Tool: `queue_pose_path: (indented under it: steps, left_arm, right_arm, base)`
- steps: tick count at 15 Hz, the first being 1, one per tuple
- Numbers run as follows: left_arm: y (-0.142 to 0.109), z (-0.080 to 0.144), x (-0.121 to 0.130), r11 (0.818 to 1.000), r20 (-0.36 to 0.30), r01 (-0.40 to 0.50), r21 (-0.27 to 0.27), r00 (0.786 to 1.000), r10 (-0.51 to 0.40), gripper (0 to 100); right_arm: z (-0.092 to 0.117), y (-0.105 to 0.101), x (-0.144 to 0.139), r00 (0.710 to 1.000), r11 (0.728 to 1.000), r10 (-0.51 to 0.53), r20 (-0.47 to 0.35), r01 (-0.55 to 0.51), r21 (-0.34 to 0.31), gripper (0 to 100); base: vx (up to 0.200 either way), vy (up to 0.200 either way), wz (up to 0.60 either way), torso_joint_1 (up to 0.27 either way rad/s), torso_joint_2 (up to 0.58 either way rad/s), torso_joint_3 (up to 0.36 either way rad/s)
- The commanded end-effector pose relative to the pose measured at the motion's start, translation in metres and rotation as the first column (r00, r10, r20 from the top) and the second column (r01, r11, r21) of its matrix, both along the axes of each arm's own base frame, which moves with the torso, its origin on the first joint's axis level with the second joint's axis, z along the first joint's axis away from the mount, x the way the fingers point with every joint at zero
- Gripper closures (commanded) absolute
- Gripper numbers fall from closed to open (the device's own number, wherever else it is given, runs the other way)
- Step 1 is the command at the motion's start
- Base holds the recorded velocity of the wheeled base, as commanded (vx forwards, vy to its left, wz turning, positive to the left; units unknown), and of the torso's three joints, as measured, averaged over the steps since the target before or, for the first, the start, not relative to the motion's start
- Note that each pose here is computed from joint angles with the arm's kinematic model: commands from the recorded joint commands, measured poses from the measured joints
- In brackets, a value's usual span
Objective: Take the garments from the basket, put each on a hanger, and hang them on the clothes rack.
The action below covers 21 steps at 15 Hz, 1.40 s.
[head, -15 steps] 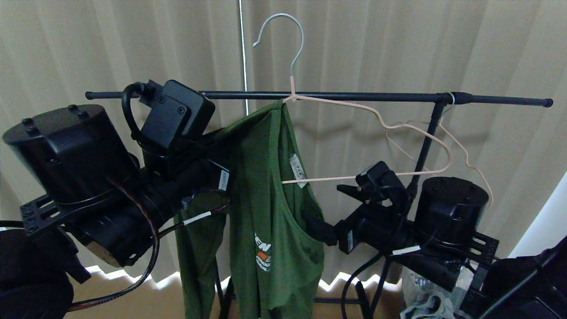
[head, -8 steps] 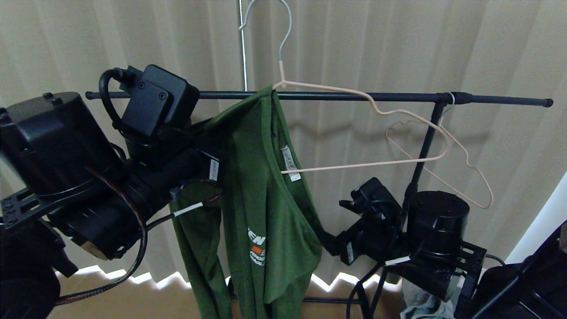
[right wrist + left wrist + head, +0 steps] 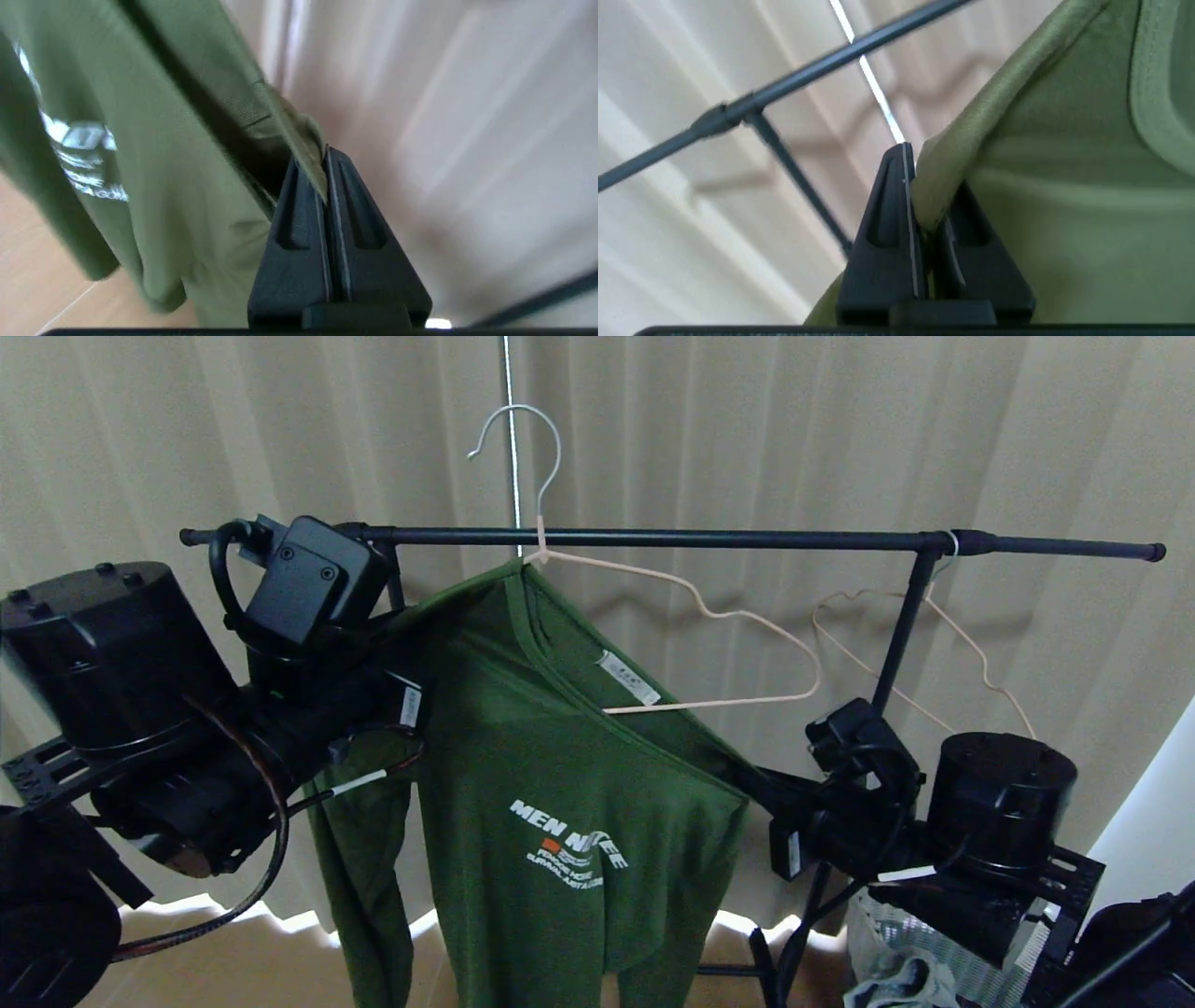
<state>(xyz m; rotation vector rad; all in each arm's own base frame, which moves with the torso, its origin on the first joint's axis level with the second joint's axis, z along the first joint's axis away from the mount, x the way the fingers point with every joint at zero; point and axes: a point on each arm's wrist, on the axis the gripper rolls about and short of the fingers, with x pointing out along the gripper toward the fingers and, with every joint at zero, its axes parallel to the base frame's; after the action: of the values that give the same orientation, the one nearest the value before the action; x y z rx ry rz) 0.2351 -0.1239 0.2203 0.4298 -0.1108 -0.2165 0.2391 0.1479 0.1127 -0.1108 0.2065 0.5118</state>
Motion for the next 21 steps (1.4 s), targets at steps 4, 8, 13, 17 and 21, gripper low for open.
queue_pose_path:
  steps: [4,8,13,17,21]
  left_arm:
    - [0.013,-0.021,-0.005,0.999,-0.066,-0.032,0.036,0.997,0.034,100]
    - [0.018,-0.036,-0.011,0.990,-0.097,-0.033,0.141,0.994,0.047,100]
    - [0.023,-0.048,-0.013,0.974,-0.123,-0.037,0.223,0.990,0.066,100]
    - [0.023,-0.046,-0.013,0.975,-0.118,-0.040,0.219,0.991,0.067,100]
    - [0.021,-0.052,-0.012,0.972,-0.137,-0.034,0.231,0.988,0.067,100]
  right_arm:
    - [0.020,-0.032,0.009,0.991,0.993,-0.114,0.066,0.112,0.030,100]
    - [0.030,-0.036,0.005,0.988,0.992,-0.122,0.098,0.118,0.048,100]
    - [0.040,-0.032,-0.001,0.987,0.996,-0.079,0.138,0.074,0.044,100]
    - [0.049,-0.028,-0.001,0.981,0.999,-0.038,0.189,0.038,0.004,100]
    - [0.067,-0.027,-0.011,0.985,1.000,0.016,0.170,-0.016,-0.003,100]
  base:
    - [0.000,0.000,0.00,0.000,0.00,0.000]
    - [0.000,0.000,0.00,0.000,0.00,0.000]
    - [0.000,0.000,0.00,0.000,0.00,0.000]
    - [0.000,0.000,0.00,0.000,0.00,0.000]
    - [0.000,0.000,0.00,0.000,0.00,0.000]
